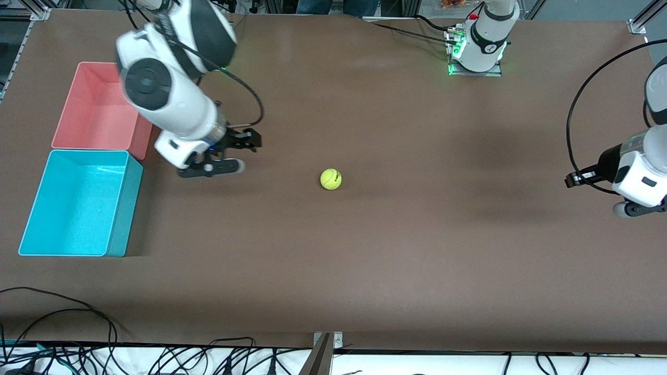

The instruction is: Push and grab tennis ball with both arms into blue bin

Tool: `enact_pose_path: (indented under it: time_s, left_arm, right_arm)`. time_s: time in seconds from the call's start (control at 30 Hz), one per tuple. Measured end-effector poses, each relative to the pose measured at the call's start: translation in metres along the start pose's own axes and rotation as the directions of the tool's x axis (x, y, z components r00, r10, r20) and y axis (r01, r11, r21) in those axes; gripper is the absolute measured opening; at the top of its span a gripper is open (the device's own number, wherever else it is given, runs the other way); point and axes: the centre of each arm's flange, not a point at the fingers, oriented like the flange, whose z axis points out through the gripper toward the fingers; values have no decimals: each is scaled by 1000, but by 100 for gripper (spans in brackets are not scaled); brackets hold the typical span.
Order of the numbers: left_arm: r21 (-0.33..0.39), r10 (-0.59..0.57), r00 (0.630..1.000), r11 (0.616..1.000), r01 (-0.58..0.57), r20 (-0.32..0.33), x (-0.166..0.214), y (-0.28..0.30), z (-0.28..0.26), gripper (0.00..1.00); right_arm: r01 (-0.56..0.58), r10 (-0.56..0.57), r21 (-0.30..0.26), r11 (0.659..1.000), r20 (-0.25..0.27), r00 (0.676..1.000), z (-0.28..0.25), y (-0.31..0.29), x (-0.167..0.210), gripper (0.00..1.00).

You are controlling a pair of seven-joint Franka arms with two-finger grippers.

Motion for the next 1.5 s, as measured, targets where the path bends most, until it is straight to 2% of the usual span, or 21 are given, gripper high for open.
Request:
enact_pose_path:
  time_s: [0.07, 0.1, 0.13, 0.17, 0.37, 0.4, 0.43, 0.5, 0.63, 0.9, 1.0, 1.13, 1.5]
  left_arm:
    - [-3, 13, 1000, 1000, -13, -11, 0, -1, -9, 45]
    - [-4, 16, 1000, 1000, -16, -17, 1, -2, -14, 50]
    - [-6, 19, 1000, 1000, -19, -23, 1, -2, -17, 50]
    - [-8, 22, 999, 1000, -22, -33, 1, -2, -23, 59]
    - [-49, 24, 997, 998, -27, -72, 1, 0, -48, 83]
    - [-54, 25, 997, 998, -29, -75, 0, 1, -50, 93]
    - [-57, 26, 997, 998, -30, -77, 0, 2, -52, 93]
    - [-60, 28, 996, 998, -33, -81, 0, 3, -55, 100]
    - [-62, 43, 995, 997, -49, -85, -1, 4, -56, 100]
    - [-80, 149, 984, 984, -157, -100, -9, 0, -71, 100]
    - [-104, 153, 983, 981, -164, -104, -14, -2, -78, 100]
    - [-132, 139, 985, 980, -152, -105, -21, -8, -84, 100]
    - [-129, 119, 987, 983, -133, -113, -25, -24, -90, 100]
  right_arm:
    - [17, -17, 1, 1000, -10, 1000, 17, -25, 0, 100]
    - [20, -20, 1, 1000, -15, 1000, 24, -36, -1, 100]
    - [19, -19, 2, 1000, -20, 1000, 31, -46, -1, 100]
    - [16, -16, 5, 1000, -29, 999, 38, -57, -1, 100]
    - [10, -8, 19, 1000, -62, 998, 78, -102, -2, 100]
    - [11, -10, 21, 1000, -68, 998, 83, -107, -2, 100]
    - [11, -9, 24, 1000, -73, 997, 89, -111, -2, 100]
    - [9, -6, 32, 999, -88, 996, 101, -120, 0, 100]
    - [15, -10, 47, 999, -115, 993, 124, -133, 5, 100]
    - [64, -57, 44, 997, -154, 986, 173, -161, 3, 100]
    - [86, -79, 33, 996, -173, 982, 192, -170, 3, 100]
    - [94, -90, 20, 995, -172, 981, 209, -171, 3, 100]
    - [121, -117, 8, 993, -201, 973, 240, -173, 2, 100]
